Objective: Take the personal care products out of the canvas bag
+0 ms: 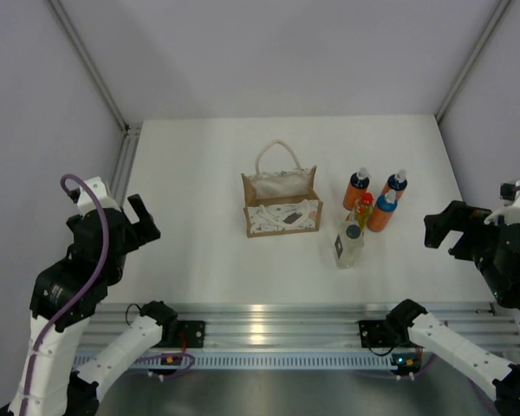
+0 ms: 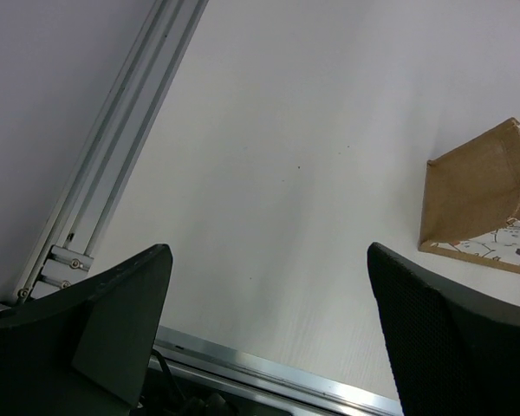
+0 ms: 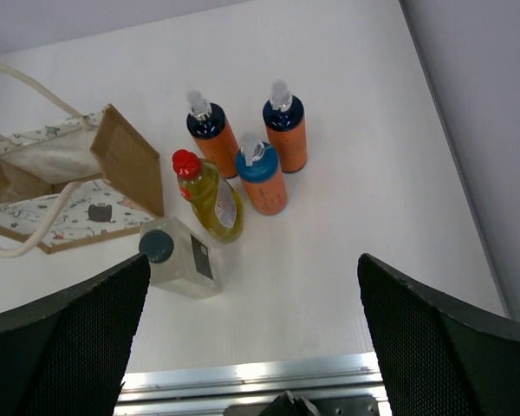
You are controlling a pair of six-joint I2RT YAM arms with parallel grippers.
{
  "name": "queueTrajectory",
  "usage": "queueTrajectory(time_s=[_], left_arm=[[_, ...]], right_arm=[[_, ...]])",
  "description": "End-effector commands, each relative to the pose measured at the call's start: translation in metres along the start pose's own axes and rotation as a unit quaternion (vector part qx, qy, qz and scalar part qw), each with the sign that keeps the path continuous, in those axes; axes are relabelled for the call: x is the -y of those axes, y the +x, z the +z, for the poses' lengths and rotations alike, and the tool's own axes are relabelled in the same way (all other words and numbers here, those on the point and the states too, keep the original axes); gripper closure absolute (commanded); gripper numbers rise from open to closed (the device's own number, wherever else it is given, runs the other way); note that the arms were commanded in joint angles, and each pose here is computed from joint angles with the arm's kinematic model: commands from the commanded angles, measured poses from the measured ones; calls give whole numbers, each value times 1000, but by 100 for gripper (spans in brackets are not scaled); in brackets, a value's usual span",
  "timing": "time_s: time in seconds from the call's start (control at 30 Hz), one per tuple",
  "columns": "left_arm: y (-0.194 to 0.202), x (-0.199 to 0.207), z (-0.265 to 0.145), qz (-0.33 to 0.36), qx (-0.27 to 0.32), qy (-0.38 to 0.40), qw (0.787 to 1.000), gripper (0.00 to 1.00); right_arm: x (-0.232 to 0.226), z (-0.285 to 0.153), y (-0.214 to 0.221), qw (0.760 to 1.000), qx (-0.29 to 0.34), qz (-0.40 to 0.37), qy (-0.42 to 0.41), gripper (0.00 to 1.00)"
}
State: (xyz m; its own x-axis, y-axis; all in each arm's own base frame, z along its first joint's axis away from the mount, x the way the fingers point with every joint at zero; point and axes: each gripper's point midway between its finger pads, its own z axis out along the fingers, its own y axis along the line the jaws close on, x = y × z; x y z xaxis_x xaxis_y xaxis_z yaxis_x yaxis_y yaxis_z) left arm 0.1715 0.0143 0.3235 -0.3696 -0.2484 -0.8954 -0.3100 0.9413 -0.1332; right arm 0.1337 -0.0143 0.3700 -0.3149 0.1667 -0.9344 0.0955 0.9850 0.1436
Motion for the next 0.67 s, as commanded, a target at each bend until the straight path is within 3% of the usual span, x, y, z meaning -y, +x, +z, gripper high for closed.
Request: queueTrajectory(time_s=[0.0,0.63], left_arm=[[7,-4,-4,11,-11,3,1000,2],[-5,-5,-5,-8,12,-4,1000,2]], right_arm=[[23,-18,26,998,-51,-36,16,1],[30,-8,25,997,-35,-42,53,0]])
